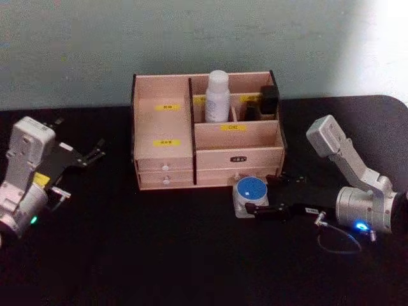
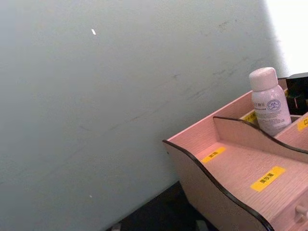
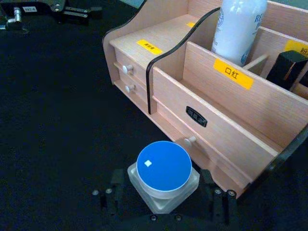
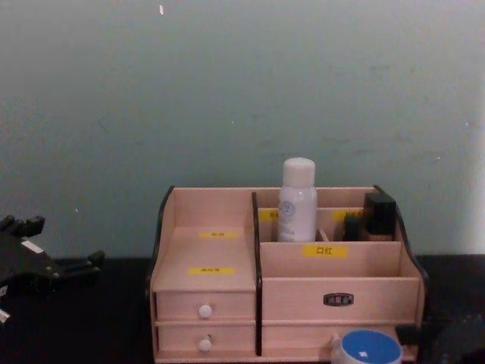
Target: Pick up the facial cleanser and watermelon frost from the table and place them into the tiered storage box.
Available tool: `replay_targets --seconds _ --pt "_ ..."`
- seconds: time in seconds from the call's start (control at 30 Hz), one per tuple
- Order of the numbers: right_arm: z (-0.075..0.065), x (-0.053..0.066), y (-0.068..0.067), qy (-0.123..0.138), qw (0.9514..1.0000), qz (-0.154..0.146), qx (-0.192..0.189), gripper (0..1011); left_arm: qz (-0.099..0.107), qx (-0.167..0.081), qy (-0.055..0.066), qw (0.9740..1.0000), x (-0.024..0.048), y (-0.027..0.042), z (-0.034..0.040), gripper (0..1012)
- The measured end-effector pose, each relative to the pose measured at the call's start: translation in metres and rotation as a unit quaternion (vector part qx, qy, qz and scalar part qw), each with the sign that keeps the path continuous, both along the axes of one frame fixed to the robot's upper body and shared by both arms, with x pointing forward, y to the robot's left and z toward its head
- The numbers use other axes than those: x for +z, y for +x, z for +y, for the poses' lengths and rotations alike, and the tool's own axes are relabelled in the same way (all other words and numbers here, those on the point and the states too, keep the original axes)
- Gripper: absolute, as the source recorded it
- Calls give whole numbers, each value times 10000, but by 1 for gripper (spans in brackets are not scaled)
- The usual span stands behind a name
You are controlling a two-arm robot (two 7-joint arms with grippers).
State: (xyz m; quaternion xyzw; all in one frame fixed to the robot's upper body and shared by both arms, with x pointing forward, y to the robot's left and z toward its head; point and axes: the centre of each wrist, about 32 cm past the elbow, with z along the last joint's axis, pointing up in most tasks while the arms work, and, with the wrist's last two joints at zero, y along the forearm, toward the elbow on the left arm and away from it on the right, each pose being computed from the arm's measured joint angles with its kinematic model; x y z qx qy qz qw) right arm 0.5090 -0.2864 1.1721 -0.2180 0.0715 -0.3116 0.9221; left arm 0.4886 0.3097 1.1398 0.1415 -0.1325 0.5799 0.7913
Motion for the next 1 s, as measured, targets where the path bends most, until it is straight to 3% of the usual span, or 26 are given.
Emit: replay_targets --seconds 1.0 --pt "88 -54 133 32 10000 60 3 1000 0 0 0 10000 0 0 0 1001"
